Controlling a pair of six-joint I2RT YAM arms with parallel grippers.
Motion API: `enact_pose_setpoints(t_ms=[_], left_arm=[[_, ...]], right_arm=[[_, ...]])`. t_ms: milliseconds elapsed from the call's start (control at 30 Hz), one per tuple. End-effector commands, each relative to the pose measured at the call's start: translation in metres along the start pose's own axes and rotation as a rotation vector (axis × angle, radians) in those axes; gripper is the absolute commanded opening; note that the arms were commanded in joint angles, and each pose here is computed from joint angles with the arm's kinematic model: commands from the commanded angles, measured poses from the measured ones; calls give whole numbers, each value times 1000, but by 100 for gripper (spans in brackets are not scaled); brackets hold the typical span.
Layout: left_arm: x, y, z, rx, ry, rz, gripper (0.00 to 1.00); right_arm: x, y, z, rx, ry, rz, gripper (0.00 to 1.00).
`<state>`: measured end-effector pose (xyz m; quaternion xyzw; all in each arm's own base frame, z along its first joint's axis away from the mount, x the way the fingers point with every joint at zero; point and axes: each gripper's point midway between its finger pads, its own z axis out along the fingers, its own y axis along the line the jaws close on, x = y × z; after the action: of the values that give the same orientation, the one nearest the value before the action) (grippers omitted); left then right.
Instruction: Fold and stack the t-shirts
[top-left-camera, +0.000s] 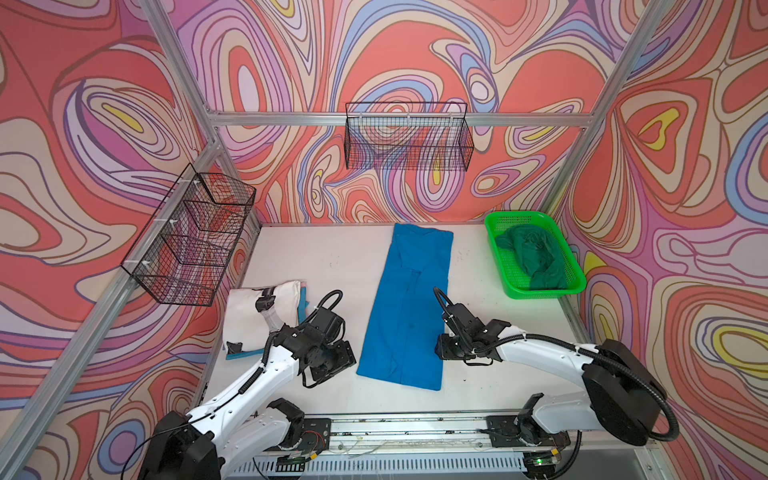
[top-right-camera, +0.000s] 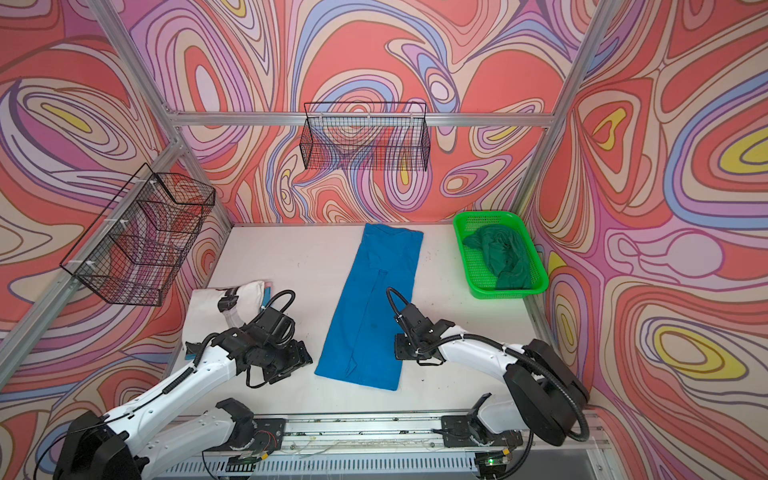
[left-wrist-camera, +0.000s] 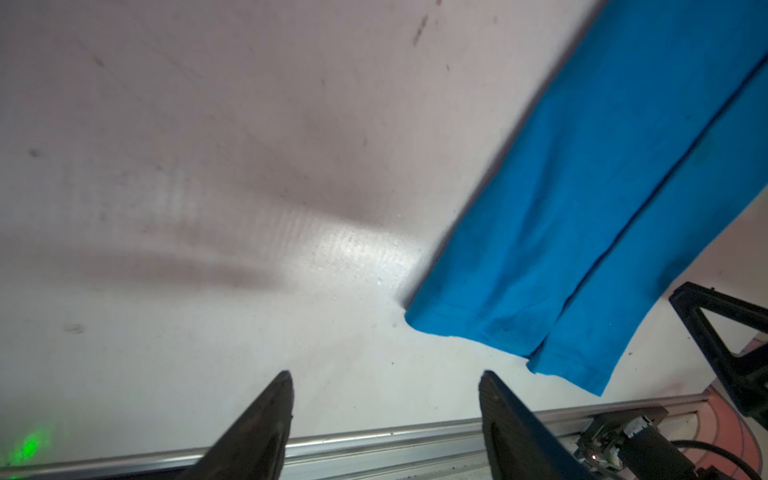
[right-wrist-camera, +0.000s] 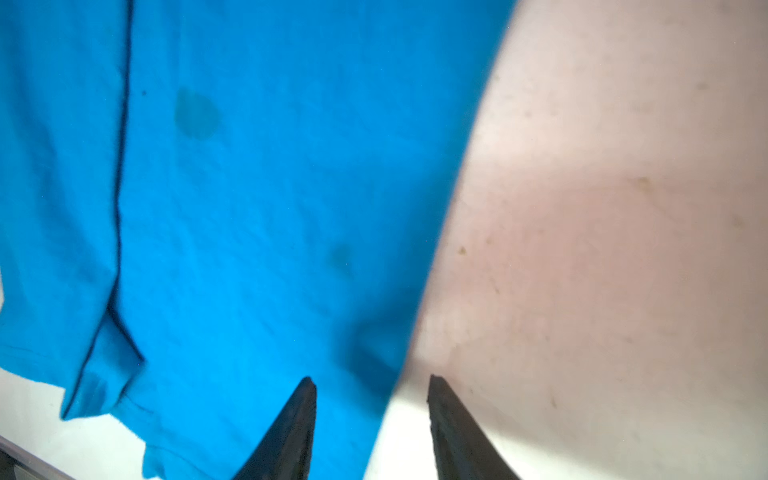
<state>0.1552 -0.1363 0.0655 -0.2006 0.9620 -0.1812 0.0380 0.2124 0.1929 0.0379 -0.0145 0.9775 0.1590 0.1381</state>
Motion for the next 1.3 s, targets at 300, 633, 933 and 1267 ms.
enact_pose_setpoints(t_ms=[300,633,933,1267], left_arm=[[1,-15,30,-13,35,59,62],[2,-11,52,-47,77,110,44],[6,-4,63,-52,93,107,29],[10,-3,70,-40,115,96,12]], right_arm=[[11,112,-20,-358,-10,-59,44],[22,126,17,-314,7,-95,37],[23,134,38,-303,29,-113,36],[29,140,47,-314,49,-122,32]])
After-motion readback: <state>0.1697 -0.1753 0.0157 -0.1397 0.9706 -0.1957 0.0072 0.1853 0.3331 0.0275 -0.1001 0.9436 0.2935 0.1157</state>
